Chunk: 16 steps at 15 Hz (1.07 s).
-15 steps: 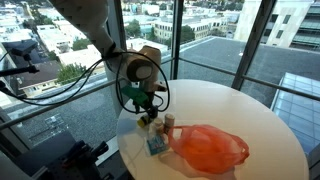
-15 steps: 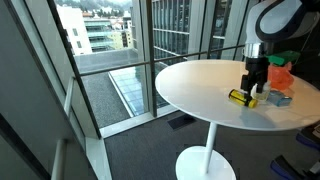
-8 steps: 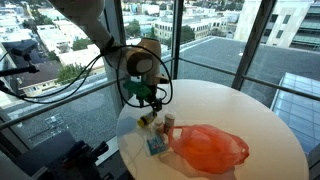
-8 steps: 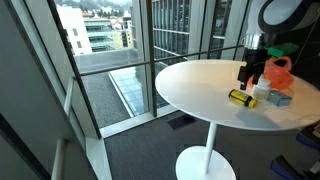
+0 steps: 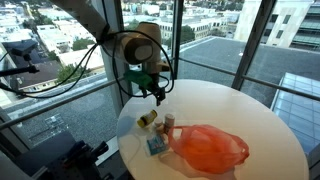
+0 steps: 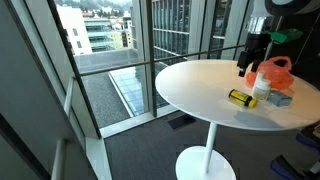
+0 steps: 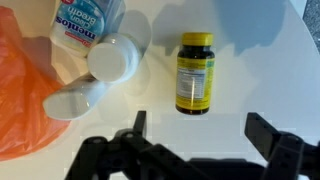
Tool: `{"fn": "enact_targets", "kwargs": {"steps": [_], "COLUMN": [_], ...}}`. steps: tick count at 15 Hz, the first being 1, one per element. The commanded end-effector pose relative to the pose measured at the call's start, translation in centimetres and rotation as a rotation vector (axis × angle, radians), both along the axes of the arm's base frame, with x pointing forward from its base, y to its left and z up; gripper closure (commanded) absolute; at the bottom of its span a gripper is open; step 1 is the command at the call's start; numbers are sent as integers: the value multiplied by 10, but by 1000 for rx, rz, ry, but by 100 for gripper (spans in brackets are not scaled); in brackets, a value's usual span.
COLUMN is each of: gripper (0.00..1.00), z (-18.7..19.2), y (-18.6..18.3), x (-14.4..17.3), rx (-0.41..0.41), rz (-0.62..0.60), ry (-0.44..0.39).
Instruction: Remove the yellow and brown bottle from the plastic bag and put it on the table
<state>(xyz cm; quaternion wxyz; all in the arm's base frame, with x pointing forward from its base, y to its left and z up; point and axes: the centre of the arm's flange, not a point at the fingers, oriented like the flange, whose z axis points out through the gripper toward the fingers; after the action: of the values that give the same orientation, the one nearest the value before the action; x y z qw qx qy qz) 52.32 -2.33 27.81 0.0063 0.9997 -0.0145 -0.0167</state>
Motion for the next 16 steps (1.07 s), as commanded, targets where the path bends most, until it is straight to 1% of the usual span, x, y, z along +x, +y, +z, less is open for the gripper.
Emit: {"fn": "enact_targets", "kwargs": {"steps": [1, 8, 16], "gripper": [0, 0, 0], "z": [31, 67, 114], "y": [-14, -43, -56], "x": [-7, -26, -46], "rx": [11, 36, 38], "rz": [-64, -158, -223], "ry": [4, 38, 48]}}
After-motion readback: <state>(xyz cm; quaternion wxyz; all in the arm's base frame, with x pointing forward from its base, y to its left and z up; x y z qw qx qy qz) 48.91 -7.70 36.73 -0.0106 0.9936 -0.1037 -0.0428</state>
